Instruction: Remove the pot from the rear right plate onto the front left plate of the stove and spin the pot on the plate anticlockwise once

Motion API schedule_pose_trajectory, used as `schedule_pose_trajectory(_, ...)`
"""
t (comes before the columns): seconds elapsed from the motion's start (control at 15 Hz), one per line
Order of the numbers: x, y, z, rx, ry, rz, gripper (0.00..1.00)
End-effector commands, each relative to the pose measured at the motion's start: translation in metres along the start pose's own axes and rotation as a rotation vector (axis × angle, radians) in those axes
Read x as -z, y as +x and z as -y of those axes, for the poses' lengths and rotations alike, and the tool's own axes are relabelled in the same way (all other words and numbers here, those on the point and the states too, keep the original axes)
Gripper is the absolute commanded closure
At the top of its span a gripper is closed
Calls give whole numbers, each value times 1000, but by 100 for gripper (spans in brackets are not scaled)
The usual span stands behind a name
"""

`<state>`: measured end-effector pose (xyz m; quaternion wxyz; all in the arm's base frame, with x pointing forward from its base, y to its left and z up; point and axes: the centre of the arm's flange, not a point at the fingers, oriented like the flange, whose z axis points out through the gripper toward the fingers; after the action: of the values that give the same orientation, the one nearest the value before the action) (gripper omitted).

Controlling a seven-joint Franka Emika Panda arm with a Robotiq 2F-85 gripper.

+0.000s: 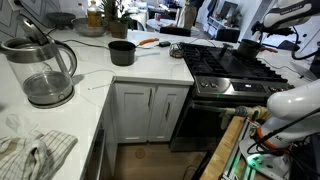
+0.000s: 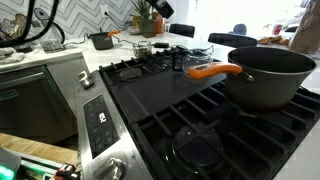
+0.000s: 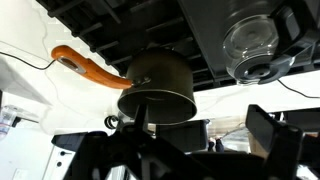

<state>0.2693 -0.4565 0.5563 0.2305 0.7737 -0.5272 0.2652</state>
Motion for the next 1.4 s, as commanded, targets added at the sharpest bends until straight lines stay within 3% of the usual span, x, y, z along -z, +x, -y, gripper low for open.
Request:
schedule_pose_trajectory(0.0,-40,40,-24,3,-21,66,0)
schedule_pose_trajectory(0.4,-83,56,-76,-30,-19,172,0)
schedule_pose_trajectory(0.67,-100,66,-109,-78,-56,177,0)
schedule_pose_trajectory(0.73,-84,51,-96,-63,-45,156,0)
schedule_pose_trajectory(1.13,-92,58,-105,-74,-64,154,0)
schedule_pose_trajectory(1.33,-107,61,-108,-47,-36,180,0)
